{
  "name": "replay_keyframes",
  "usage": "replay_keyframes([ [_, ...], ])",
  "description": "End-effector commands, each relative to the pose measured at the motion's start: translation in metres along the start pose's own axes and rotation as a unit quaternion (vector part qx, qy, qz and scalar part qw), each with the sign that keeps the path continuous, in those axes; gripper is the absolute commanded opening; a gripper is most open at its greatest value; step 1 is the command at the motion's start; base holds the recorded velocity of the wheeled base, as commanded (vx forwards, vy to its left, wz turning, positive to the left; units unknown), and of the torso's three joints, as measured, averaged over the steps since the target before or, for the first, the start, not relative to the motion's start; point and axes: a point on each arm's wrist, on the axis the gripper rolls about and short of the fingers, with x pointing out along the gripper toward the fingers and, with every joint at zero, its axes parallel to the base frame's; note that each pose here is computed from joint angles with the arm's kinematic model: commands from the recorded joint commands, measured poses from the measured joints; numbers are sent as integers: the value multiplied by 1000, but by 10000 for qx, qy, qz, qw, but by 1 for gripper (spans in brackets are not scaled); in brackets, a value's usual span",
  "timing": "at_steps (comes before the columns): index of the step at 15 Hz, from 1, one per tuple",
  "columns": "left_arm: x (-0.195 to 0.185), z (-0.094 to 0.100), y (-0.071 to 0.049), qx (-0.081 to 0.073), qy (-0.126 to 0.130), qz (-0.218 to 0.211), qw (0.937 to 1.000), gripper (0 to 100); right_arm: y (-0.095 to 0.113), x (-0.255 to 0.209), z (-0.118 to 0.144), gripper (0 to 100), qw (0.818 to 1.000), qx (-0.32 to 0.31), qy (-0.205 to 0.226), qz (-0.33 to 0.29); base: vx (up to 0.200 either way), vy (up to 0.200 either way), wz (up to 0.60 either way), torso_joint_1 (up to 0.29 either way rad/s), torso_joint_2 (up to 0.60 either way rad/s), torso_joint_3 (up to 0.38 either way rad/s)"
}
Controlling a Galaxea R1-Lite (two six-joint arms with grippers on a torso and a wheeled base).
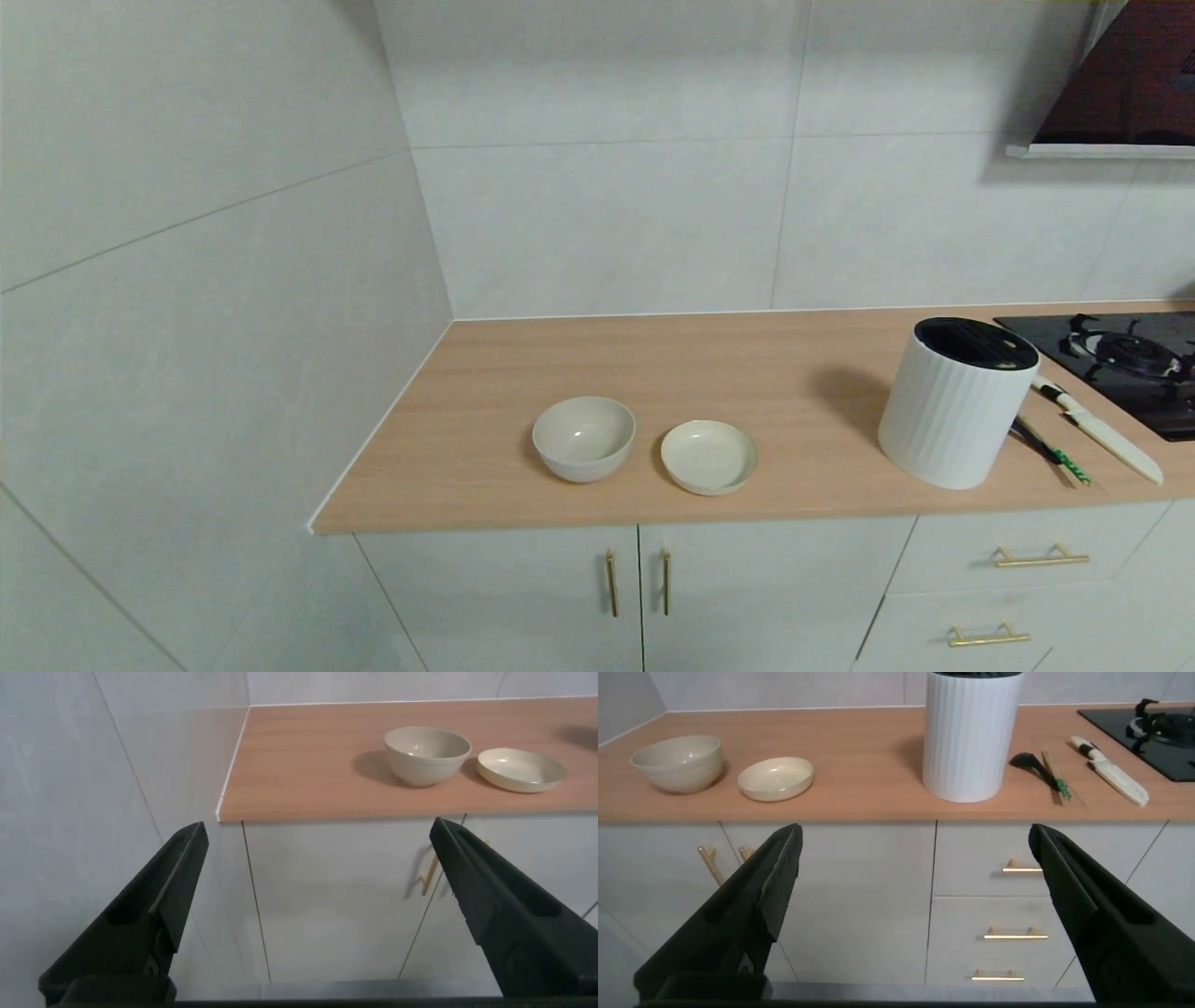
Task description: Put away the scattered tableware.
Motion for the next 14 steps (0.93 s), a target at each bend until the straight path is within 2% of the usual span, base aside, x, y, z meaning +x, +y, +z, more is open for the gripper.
replay_keyframes([
  [1, 0, 0, 0, -1, 0, -3, 10000, 100, 0, 0, 0, 100, 10000, 2, 3, 0, 0, 0, 0, 0, 0, 0],
  [8, 0, 0, 0, -1, 0, -3, 10000, 100, 0, 0, 0, 100, 10000, 2, 3, 0, 0, 0, 0, -147, 318, 169],
  [14, 0, 0, 0, -1, 0, -3, 10000, 100, 0, 0, 0, 100, 10000, 2, 3, 0, 0, 0, 0, -237, 522, 287],
])
